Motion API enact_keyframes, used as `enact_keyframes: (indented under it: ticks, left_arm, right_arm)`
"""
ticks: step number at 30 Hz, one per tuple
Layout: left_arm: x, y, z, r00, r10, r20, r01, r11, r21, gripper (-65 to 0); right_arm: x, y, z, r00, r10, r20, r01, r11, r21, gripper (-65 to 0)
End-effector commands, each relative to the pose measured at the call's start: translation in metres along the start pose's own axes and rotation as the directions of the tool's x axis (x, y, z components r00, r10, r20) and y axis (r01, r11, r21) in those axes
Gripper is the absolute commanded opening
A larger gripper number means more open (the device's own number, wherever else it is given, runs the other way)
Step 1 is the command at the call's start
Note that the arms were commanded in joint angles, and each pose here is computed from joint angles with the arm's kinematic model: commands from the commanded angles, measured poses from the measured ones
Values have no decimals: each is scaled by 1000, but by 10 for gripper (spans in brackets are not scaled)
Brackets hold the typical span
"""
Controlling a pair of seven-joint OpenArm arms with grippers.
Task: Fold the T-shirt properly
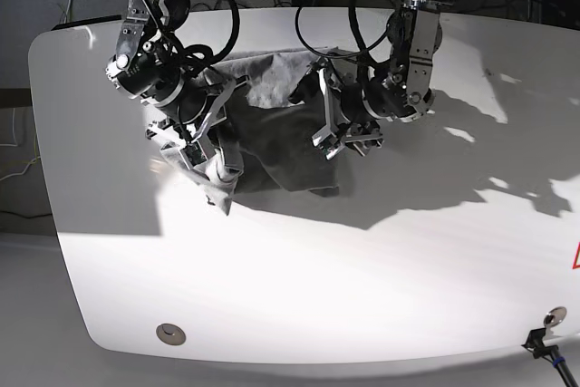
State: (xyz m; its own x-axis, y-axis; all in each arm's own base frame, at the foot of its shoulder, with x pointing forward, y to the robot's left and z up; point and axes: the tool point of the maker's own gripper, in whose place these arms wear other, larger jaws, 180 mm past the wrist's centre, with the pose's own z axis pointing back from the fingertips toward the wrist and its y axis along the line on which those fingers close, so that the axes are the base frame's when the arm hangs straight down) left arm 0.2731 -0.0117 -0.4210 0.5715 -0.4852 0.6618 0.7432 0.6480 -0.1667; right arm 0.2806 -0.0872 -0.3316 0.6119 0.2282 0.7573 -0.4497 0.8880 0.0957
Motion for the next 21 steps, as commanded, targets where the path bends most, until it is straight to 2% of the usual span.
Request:
enact_keyframes:
  ticks: [1, 6, 11, 18, 21]
  left_arm:
    - [-6, 2, -4, 999, 5, -37, -5, 1000, -7, -92]
    - [-6, 4, -8, 999, 12, -43, -13, 1000, -13, -92]
    - [-3, 6, -7, 999, 8, -37, -9, 1000, -10, -92]
    - [20, 3, -1, 1000, -17, 19, 17, 1000, 4, -92]
    - [35, 7, 9, 997, -48, 59, 46, 998, 34, -92]
  right_arm:
    - [14, 7, 1, 999, -11, 48, 10, 1000, 11, -650]
    - [18, 17, -3, 998, -36, 61, 34, 999, 34, -650]
    - [25, 48, -11, 998, 16, 62, -24, 993, 117, -650]
    - [27, 68, -18, 997, 42, 61, -52, 985, 167, -650]
    - [27, 67, -18, 997, 44, 59, -53, 985, 165, -543]
